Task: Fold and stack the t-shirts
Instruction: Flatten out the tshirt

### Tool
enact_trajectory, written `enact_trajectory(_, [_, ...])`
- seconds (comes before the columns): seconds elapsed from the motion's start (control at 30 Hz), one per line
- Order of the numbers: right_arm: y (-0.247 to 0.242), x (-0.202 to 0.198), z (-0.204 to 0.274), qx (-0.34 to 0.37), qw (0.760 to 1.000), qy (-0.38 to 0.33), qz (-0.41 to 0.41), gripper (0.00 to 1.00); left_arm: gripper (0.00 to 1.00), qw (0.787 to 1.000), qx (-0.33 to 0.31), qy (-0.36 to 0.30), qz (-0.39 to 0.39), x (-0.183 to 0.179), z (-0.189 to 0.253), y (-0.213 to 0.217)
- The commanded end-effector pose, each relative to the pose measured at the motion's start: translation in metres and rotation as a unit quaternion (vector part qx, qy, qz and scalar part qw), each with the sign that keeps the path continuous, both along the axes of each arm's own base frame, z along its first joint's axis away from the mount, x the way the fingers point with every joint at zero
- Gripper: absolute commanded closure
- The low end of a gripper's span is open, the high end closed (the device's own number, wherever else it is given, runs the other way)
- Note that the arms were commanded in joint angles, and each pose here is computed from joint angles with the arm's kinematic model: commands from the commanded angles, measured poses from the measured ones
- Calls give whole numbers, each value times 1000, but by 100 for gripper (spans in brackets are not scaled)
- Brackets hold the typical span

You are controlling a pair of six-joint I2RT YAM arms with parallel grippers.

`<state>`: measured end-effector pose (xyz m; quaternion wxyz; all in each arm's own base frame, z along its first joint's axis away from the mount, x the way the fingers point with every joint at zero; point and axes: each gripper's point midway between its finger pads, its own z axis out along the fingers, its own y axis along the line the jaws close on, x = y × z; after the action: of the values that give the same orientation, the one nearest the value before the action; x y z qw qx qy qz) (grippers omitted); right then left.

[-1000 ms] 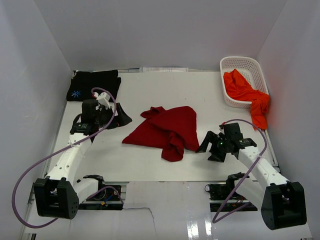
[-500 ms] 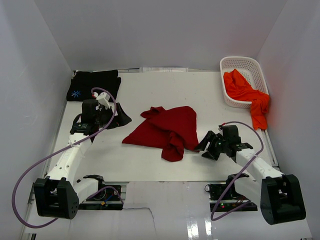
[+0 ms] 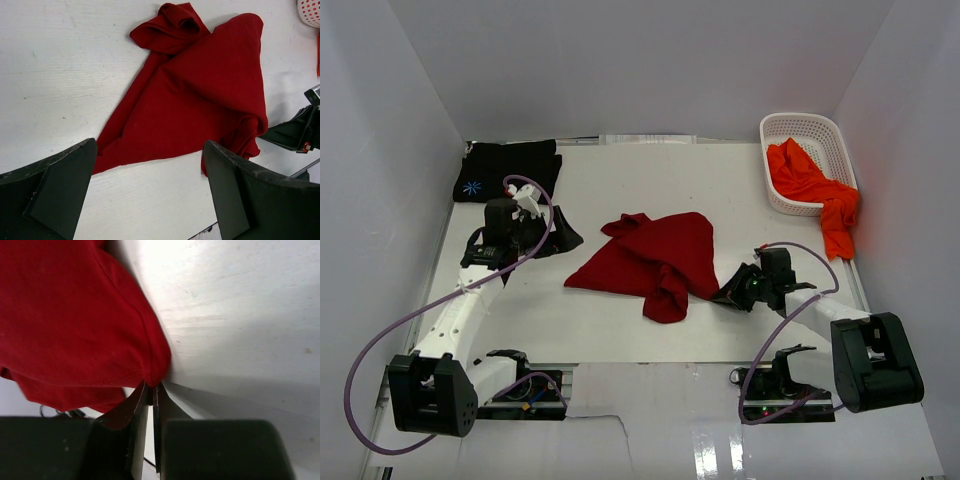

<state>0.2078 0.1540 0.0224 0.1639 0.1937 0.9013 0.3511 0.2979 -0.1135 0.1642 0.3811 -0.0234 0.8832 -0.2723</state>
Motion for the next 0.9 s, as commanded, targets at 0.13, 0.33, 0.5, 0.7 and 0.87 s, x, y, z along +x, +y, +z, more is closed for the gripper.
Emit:
enact_trajectory(0.13, [6,27,29,2,998,-58,20,92,2,1000,8,-14,1,4,7,1])
enact_trajectory(0.33, [35,79,132,21,981,-175,85,92,2,1000,7,-14,-1,4,8,1])
enact_trajectory(0.5, [93,85,196,31,952,-229,202,92,2,1000,2,-18,-10,3,11,-3])
enact_trajectory(0.7, [173,85,263,44,901,-303,306,92,2,997,-4,-57,-47,-7,33,-19])
enact_trajectory(0.87, [207,105,289,61,888,-325,321,92,2,985,-1,-144,-91,-29,73,-32])
